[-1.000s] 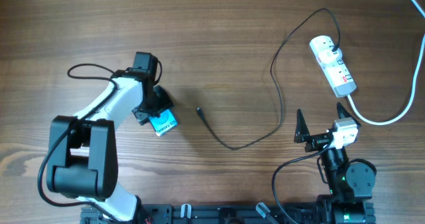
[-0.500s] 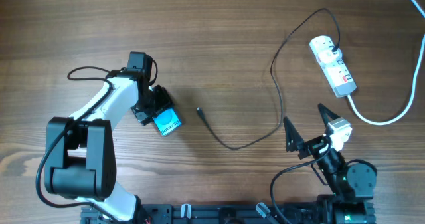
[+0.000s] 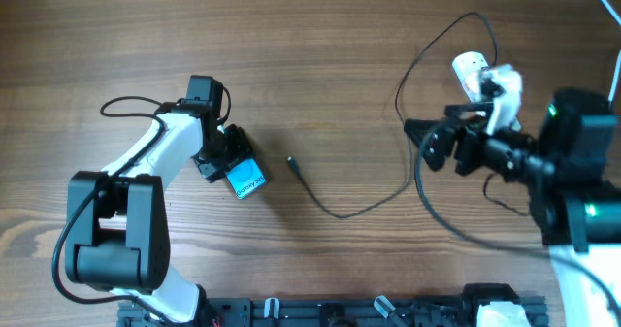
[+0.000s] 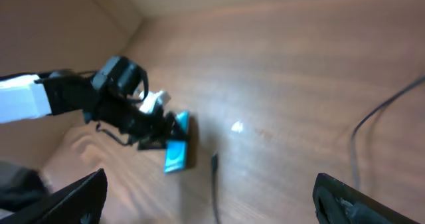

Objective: Plug charger to phone and switch on socket

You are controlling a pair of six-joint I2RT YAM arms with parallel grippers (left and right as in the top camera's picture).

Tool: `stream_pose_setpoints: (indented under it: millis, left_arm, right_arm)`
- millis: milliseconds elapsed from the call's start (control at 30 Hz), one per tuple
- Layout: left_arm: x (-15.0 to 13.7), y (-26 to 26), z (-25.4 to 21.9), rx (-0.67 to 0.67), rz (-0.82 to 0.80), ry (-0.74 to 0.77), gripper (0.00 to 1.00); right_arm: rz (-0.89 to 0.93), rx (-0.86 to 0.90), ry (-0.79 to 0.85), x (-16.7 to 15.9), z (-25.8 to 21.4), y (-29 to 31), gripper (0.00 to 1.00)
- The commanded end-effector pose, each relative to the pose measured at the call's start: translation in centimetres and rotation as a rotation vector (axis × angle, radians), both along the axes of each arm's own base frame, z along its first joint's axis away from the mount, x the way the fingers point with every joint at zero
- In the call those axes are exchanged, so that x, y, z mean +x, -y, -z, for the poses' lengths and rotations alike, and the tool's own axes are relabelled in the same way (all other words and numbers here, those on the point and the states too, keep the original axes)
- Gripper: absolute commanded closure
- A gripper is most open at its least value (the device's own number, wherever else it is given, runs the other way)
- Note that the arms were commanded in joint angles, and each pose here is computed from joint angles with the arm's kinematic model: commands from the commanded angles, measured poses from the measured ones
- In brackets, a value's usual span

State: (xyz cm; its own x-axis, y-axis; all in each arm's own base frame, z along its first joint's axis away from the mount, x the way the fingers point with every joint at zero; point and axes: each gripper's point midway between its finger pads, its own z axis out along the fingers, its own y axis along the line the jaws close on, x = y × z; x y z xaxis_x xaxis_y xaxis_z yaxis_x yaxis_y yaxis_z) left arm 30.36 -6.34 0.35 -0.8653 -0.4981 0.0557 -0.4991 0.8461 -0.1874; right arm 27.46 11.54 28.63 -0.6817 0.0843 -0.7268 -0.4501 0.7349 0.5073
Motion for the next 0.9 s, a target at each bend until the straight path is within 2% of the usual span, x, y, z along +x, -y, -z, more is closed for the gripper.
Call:
stream_pose_setpoints:
  millis: [0,167,367,533,767,867]
  left_arm:
    - [0.2,0.1,-0.5,-0.013,0.013,0.018,0.36]
    - [0.2,0.2,-0.5,-0.018,0.023,0.018,0.37]
    - [-0.1,2.9,-1.3,-0.174,0.171,0.044,0.39]
    - [-0.5,4.7,-2.1,-0.290,0.179,0.038,0.38]
    - [-1.0,5.0,-2.3,-0.312,0.176,0.016,0.38]
    - [-1.0,5.0,-2.3,-0.316,0.176,0.015,0.38]
  right_arm:
    - [-0.108,0.108,-0.127,0.5,1.4,-1.7,0.10]
    - [-0.240,0.038,-0.250,1.1,6.9,-3.8,0.13]
    - [-0.454,0.002,-0.431,0.4,14.0,-11.0,0.13]
    - [-0.586,-0.007,-0.453,-0.6,18.3,-17.6,0.13]
    - [-0.663,-0.030,-0.492,-3.1,23.3,-24.0,0.18]
    - [-0.577,-0.079,-0.536,-2.9,26.4,-25.2,0.20]
